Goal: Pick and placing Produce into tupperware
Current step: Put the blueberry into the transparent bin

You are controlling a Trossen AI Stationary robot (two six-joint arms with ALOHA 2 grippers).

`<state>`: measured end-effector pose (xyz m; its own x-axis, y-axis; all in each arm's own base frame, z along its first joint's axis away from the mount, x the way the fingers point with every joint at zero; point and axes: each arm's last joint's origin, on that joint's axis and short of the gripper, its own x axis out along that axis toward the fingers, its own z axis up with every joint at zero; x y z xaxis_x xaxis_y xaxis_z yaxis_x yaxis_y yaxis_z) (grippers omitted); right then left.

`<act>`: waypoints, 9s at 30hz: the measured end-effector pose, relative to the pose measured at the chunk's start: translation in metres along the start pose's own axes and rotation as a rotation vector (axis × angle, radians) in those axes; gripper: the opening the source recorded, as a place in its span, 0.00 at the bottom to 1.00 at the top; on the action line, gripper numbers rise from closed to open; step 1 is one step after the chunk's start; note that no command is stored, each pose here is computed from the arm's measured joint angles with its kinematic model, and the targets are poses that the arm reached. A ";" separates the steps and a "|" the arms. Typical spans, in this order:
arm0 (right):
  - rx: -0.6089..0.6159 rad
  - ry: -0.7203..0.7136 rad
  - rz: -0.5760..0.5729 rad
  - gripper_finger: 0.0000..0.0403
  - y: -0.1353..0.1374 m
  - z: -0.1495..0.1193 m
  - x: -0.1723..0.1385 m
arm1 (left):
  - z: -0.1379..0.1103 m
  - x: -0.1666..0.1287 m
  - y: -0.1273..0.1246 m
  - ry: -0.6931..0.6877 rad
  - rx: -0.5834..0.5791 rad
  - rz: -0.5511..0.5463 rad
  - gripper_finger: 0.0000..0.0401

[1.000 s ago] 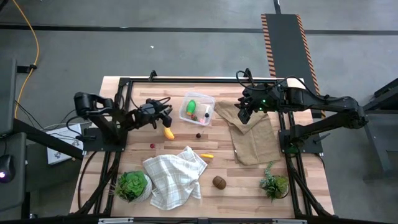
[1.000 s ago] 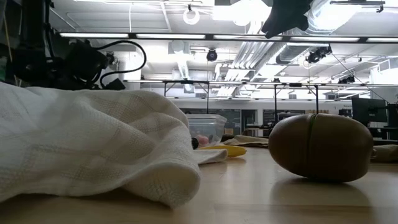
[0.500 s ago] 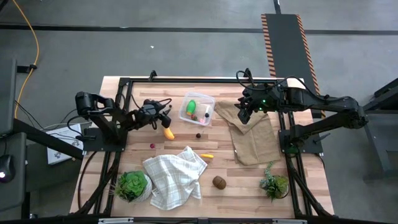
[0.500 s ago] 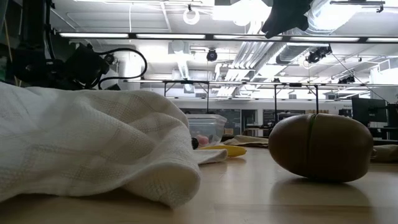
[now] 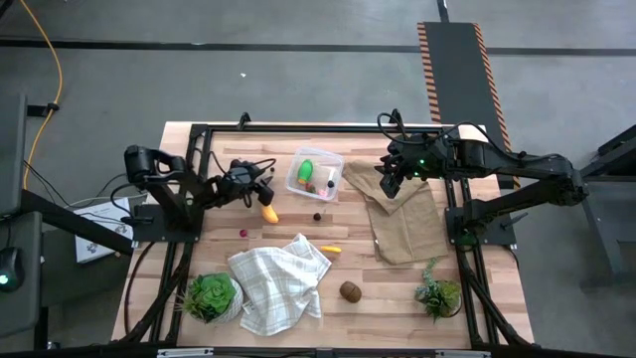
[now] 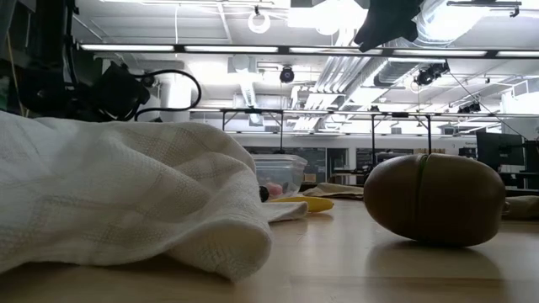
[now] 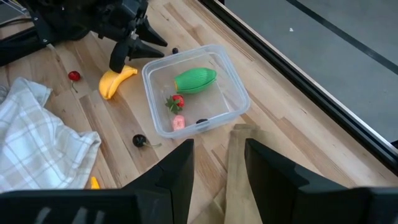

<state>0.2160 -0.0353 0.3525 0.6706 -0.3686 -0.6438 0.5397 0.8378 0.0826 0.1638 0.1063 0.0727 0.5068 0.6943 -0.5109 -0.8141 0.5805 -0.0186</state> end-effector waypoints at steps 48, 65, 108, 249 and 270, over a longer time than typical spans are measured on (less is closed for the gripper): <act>0.001 -0.011 -0.024 0.33 -0.001 0.000 0.000 | 0.009 0.011 0.011 0.003 -0.002 -0.072 0.40; 0.001 -0.012 -0.024 0.33 0.000 0.001 0.001 | 0.017 0.021 0.007 0.036 0.025 -0.071 0.40; 0.001 -0.015 -0.022 0.33 0.000 0.001 0.002 | 0.025 0.026 0.003 0.025 0.052 -0.093 0.40; -0.016 -0.017 -0.021 0.33 0.000 0.002 0.002 | 0.029 0.035 0.013 0.096 0.064 -0.107 0.11; -0.016 -0.017 -0.021 0.33 0.000 0.001 0.002 | 0.029 0.035 0.013 0.096 0.054 -0.108 0.09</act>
<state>0.2181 -0.0362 0.3526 0.6678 -0.3929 -0.6322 0.5457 0.8360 0.0569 0.1793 0.1508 0.0797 0.5588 0.5842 -0.5886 -0.7386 0.6734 -0.0328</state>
